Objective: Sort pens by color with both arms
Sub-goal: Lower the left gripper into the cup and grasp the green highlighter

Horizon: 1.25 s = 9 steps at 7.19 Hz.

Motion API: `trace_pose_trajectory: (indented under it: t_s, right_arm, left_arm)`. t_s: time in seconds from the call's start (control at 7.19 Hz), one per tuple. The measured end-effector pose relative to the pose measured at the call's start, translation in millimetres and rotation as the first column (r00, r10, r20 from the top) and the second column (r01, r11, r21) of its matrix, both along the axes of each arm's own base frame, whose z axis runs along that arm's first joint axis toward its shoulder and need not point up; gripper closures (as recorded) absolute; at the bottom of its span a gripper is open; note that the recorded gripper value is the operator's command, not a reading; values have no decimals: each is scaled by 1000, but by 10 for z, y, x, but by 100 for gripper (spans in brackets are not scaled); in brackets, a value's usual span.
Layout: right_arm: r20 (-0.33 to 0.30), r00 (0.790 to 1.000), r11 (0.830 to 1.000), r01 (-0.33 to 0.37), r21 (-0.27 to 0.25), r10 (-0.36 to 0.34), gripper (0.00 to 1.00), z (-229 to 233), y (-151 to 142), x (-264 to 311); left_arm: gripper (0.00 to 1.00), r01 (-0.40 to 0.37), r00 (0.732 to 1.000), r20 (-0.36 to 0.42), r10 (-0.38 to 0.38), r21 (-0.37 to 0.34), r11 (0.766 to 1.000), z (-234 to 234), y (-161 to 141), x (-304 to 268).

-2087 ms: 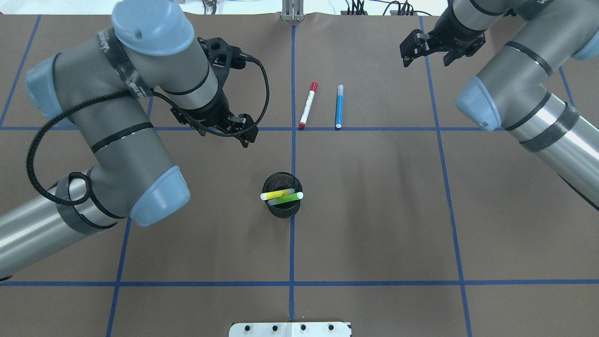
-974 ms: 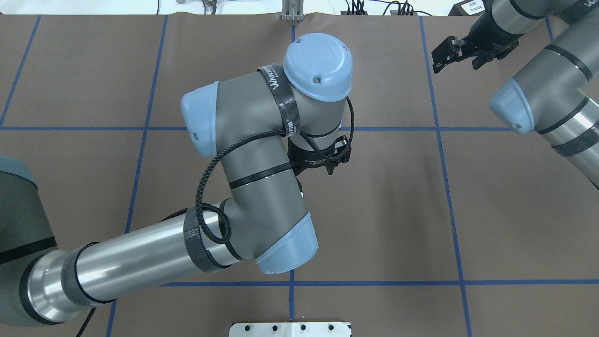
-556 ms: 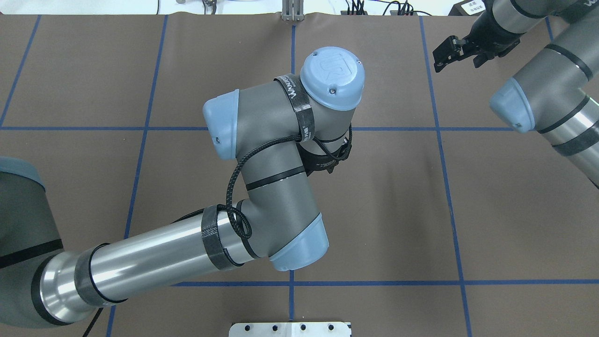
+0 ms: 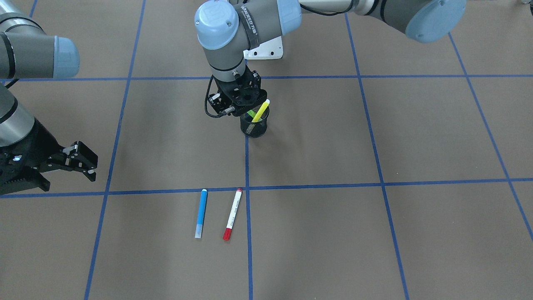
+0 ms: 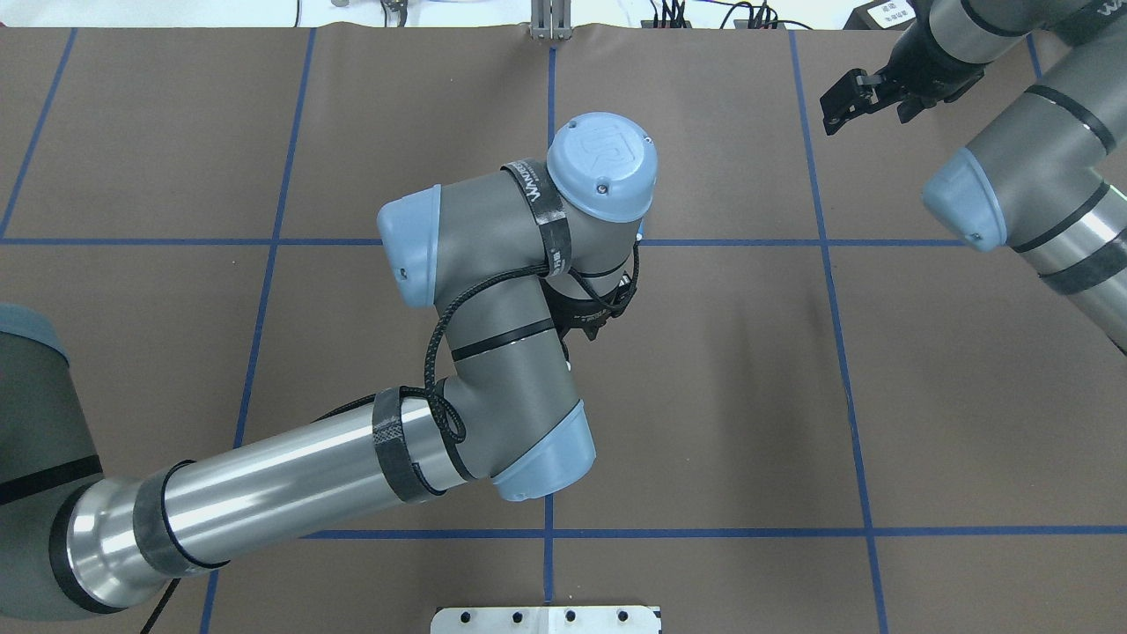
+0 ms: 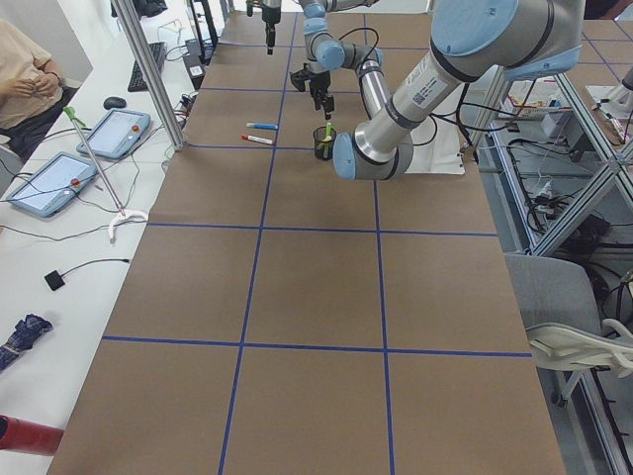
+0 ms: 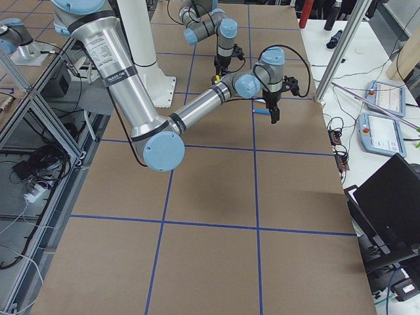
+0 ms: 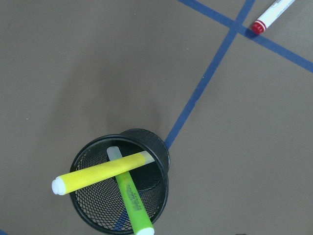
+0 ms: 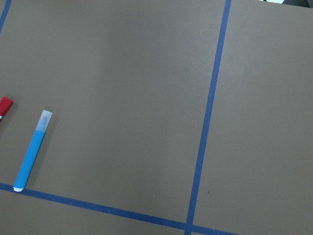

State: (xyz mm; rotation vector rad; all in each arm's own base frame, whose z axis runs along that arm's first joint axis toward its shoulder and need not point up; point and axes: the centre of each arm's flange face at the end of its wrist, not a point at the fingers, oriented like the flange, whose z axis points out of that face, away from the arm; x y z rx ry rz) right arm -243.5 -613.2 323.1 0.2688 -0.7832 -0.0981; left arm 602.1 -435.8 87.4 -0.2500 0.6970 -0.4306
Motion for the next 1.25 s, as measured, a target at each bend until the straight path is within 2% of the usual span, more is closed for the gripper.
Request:
trace_pose_trajectory:
  t_s: [0.42, 0.83, 1.25]
  right_arm:
    - [-13, 1000, 1000, -7, 7, 7, 0, 10, 0, -6]
    - [-17, 1000, 1000, -10, 7, 10, 0, 23, 0, -3]
    - [-21, 1000, 1000, -13, 9, 13, 0, 26, -3, 0]
  left_arm:
    - [36, -26, 1000, -15, 26, 8, 1000, 154, 16, 18]
    - [55, -41, 999, -31, 40, -17, 999, 126, 59, 22]
    - [62, -40, 999, -29, 40, -23, 999, 141, 72, 34]
